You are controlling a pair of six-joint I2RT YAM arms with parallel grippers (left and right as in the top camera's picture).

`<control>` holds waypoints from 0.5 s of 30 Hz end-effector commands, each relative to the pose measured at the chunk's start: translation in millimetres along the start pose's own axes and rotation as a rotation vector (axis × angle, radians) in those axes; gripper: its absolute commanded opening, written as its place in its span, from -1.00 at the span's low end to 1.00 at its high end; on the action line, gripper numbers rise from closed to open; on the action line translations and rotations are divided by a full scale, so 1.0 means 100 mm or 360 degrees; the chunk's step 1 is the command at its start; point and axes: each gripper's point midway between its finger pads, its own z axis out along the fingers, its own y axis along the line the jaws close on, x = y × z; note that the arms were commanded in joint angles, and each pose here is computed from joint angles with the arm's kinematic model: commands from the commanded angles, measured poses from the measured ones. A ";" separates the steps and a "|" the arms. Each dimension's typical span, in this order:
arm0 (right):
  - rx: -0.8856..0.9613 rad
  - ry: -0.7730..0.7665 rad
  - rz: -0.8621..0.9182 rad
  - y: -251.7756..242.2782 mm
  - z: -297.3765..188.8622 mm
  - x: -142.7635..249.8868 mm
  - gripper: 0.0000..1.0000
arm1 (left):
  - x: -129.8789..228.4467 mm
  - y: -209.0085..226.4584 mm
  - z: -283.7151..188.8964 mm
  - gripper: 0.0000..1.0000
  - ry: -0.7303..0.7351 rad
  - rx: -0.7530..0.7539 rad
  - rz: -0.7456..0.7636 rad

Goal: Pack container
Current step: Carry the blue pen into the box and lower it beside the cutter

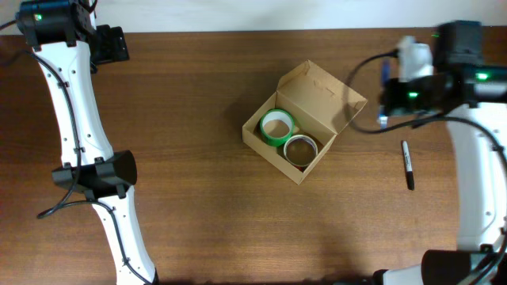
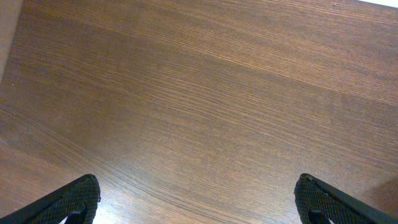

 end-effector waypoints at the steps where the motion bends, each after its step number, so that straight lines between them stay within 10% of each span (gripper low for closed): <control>1: -0.0089 0.0040 -0.0280 0.54 0.08 0.00 -0.92 | 0.00 0.00 -0.03 1.00 -0.0005 0.0011 0.0006; 15: -0.0082 0.0344 -0.0888 1.47 0.96 0.25 -0.92 | 0.00 0.00 -0.03 0.99 -0.0005 0.0011 0.0006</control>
